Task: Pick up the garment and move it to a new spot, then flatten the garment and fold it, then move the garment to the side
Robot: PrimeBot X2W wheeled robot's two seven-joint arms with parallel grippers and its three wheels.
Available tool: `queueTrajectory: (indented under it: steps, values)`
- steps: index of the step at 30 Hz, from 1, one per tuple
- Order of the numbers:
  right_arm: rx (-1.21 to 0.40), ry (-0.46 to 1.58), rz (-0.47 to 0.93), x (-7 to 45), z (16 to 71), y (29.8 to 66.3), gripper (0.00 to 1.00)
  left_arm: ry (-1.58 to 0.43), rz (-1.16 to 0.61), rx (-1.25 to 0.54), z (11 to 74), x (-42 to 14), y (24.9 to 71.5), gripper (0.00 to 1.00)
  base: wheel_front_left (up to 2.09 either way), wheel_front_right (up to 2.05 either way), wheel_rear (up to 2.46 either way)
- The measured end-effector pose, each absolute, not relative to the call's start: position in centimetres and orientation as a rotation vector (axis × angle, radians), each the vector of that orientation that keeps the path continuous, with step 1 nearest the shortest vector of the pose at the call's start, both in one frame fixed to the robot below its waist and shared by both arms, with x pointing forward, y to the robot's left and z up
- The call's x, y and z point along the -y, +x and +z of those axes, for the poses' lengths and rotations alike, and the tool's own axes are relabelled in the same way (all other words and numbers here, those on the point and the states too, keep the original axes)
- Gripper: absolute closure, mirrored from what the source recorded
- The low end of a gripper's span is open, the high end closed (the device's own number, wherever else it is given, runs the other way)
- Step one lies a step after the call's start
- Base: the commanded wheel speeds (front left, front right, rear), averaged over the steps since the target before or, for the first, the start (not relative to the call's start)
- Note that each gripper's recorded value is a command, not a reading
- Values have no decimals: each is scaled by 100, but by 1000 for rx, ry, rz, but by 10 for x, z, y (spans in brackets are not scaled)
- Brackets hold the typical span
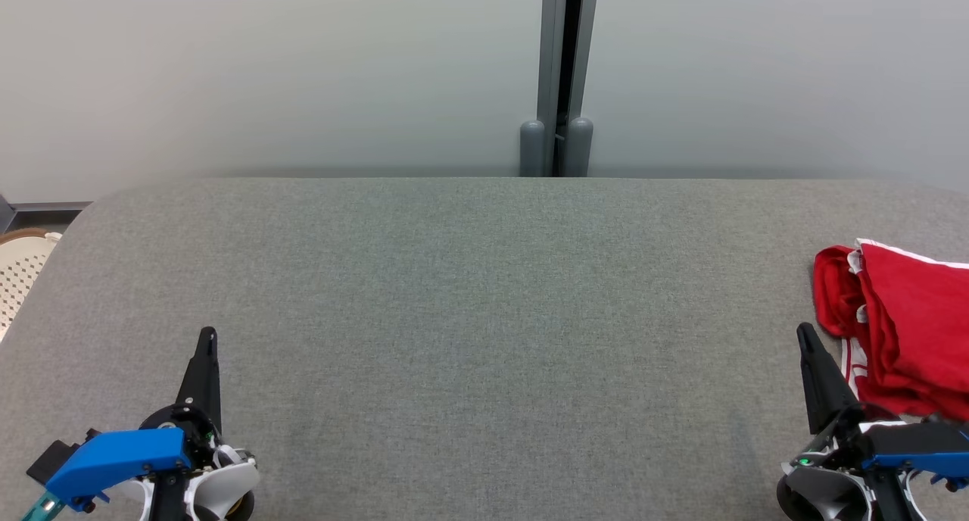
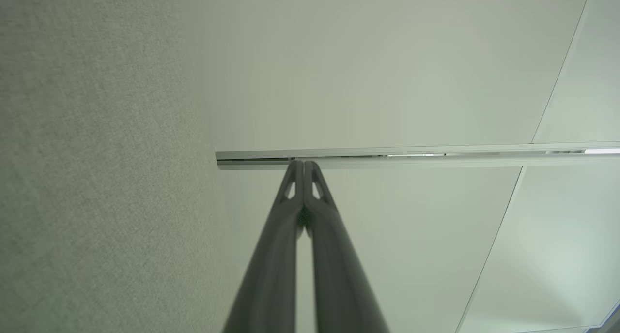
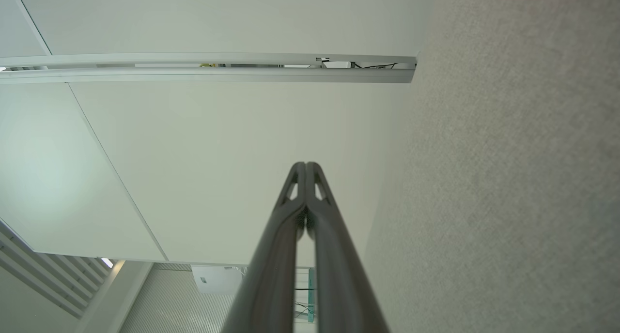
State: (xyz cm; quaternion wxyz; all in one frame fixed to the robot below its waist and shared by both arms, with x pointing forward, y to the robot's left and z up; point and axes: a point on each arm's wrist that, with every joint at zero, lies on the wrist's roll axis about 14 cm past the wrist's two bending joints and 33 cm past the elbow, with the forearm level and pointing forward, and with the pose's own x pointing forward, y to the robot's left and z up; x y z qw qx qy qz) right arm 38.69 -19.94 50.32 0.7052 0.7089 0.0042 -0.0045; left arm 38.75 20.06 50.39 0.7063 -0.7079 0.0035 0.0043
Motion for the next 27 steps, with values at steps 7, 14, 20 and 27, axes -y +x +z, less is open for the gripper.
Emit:
queueTrajectory:
  steps: [7,14,20,27]
  values:
    - [-9,1576,-10,199,503,387,100,-1573,10,-8,504,-201,388,100,0,0,0]
    - [-9,1576,-10,199,503,387,100,-1573,10,-8,504,-201,388,100,0,0,0]
    - [-9,1576,-10,199,503,387,100,-1573,10,-8,504,-201,388,100,0,0,0]
    - [-9,1576,-10,199,503,387,100,-1573,10,-8,504,-201,388,100,0,0,0]
